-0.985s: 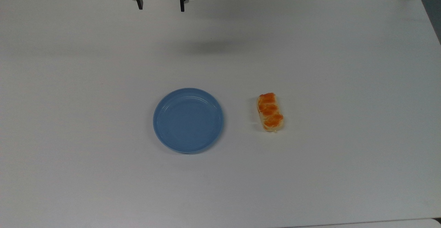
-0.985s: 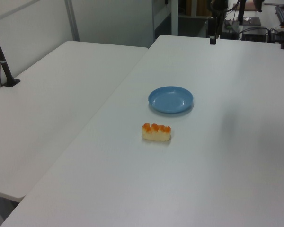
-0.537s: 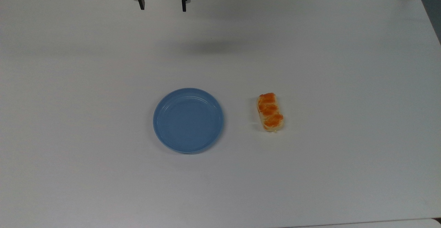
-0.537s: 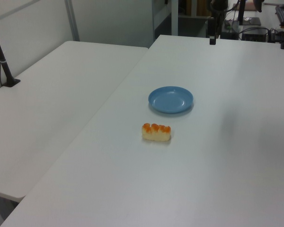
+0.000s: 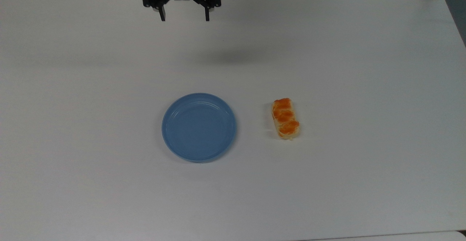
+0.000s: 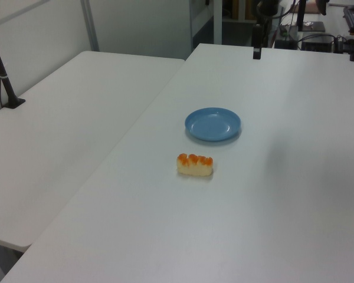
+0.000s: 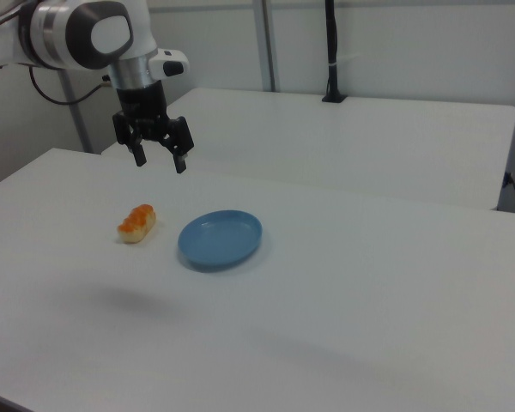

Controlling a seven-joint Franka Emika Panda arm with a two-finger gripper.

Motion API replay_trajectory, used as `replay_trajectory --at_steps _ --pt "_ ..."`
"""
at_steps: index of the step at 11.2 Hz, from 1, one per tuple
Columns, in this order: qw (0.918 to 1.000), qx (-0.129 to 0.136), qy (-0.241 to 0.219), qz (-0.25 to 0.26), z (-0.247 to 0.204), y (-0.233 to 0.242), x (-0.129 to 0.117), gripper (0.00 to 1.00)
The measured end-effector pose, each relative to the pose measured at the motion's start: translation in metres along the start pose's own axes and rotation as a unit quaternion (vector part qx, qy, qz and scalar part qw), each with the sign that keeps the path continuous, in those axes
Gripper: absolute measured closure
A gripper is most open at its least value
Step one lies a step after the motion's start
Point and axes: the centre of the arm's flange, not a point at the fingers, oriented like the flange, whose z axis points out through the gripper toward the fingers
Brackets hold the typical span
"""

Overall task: Put the bread on a plate
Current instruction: 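Move the open gripper down over the orange-glazed bread roll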

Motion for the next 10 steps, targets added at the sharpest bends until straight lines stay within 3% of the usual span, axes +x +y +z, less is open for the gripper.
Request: replay_trajectory --at_steps 6,10 --pt "0.9976 -0.007 0.007 -0.069 0.08 -0.102 0.042 0.0" --pt "0.9975 -0.009 0.035 -0.061 0.156 -0.179 0.065 0.0"
